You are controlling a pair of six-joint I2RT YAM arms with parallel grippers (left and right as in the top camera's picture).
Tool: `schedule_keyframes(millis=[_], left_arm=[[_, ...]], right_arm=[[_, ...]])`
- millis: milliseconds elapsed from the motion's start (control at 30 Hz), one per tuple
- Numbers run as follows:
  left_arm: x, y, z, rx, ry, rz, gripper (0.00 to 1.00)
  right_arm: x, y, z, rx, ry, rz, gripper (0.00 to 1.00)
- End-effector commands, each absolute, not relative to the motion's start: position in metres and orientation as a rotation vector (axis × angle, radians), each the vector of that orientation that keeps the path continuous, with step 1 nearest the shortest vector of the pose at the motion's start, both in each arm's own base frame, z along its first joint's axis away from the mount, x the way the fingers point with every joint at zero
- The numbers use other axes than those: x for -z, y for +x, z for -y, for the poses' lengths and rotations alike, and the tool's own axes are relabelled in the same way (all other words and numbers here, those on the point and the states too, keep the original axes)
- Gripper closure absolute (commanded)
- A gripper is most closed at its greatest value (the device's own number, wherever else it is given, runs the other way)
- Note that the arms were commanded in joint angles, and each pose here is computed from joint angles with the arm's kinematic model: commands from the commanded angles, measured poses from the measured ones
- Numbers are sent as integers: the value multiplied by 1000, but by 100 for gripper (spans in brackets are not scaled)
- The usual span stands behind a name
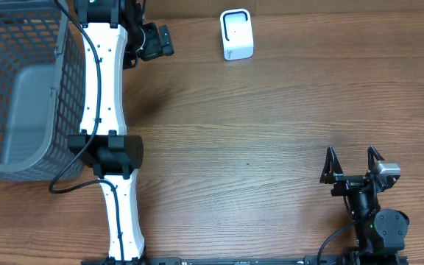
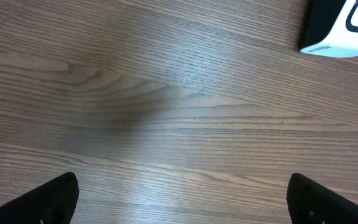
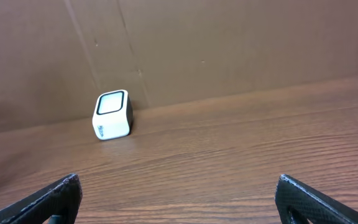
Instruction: Scan the item barcode
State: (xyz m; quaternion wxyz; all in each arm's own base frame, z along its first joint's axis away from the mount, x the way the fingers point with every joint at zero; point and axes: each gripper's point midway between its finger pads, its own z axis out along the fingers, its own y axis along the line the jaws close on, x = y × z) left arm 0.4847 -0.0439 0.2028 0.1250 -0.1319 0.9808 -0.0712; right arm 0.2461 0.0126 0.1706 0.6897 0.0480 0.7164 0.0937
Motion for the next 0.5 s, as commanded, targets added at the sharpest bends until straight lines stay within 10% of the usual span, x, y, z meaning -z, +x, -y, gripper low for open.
schedule_keyframes(millis=[0,467], left_arm=[[-199,484,40,186,-403,-2866,0],[-198,484,39,174,-402,-2866,0]], right_arm=[[-170,246,-10,-196,114,-1594,0],[-170,246,-10,-196,114,-1594,0]])
